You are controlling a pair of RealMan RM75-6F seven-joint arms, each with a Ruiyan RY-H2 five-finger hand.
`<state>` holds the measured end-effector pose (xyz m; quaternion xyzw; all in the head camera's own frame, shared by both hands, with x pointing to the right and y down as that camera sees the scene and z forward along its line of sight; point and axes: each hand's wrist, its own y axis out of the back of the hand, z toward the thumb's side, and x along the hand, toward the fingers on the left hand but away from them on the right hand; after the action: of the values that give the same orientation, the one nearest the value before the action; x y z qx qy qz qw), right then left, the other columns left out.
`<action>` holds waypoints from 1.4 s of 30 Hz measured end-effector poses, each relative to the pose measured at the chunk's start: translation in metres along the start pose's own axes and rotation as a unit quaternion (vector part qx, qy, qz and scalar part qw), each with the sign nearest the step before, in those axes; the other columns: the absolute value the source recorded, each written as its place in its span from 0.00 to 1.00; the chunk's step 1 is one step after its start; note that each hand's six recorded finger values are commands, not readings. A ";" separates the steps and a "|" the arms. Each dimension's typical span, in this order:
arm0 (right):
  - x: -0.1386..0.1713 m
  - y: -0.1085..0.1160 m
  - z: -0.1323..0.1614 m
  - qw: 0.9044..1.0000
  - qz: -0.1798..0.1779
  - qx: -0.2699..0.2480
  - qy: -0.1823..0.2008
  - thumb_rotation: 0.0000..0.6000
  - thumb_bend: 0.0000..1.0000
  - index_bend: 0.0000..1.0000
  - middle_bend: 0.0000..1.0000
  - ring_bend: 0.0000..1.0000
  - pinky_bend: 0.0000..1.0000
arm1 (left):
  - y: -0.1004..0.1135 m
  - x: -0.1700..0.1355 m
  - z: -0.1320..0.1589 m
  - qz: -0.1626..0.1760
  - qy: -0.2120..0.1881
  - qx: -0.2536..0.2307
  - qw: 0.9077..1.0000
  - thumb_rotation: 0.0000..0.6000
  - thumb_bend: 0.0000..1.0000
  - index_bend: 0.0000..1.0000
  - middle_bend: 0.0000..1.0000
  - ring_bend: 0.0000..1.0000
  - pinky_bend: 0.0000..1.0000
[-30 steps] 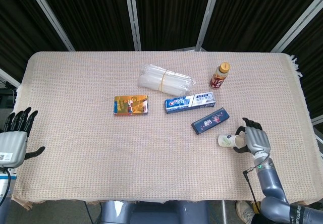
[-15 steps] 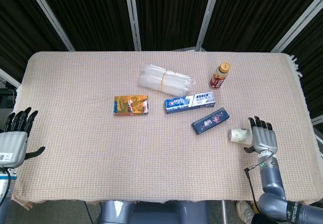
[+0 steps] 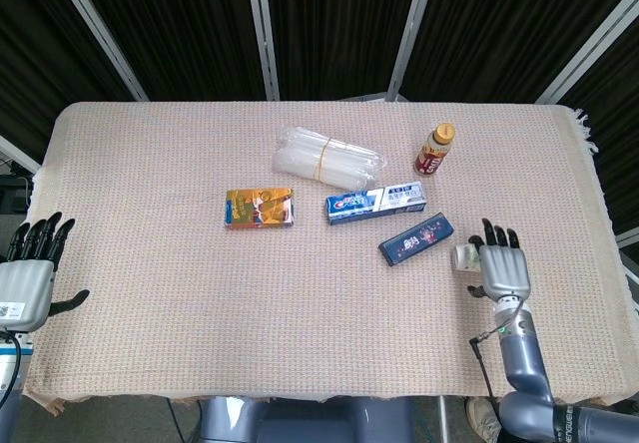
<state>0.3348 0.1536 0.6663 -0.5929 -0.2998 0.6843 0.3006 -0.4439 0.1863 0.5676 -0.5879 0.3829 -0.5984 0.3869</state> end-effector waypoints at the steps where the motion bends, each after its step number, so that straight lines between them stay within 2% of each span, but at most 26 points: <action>1: -0.001 0.000 0.002 1.000 -0.009 0.007 0.004 1.00 0.19 0.31 0.00 0.00 0.00 | 0.000 0.000 0.000 0.000 0.000 0.000 1.000 1.00 0.01 0.00 0.00 0.00 0.00; 6: -0.007 -0.010 0.008 0.998 -0.038 0.040 0.010 1.00 0.19 0.31 0.00 0.00 0.00 | 0.000 0.000 0.000 -0.001 -0.001 0.000 1.000 1.00 0.01 0.00 0.00 0.00 0.00; 16: -0.021 -0.030 0.012 0.997 -0.038 0.073 -0.001 1.00 0.20 0.33 0.01 0.00 0.00 | 0.000 0.001 0.000 -0.001 -0.002 0.000 1.000 1.00 0.01 0.00 0.00 0.00 0.00; 32: -0.033 -0.035 0.002 0.994 -0.047 0.091 -0.026 1.00 0.21 0.47 0.12 0.00 0.00 | 0.000 0.000 0.000 -0.001 -0.002 0.000 1.000 1.00 0.01 0.00 0.00 0.00 0.00; 42: -0.034 -0.032 0.006 0.995 -0.070 0.075 -0.018 1.00 0.22 0.49 0.14 0.00 0.00 | 0.000 0.001 0.000 -0.001 -0.002 0.000 1.000 1.00 0.01 0.00 0.00 0.00 0.00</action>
<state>0.3341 0.1477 0.7124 -0.5338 -0.2934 0.6930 0.3857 -0.4439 0.1858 0.5678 -0.5896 0.3815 -0.5977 0.3867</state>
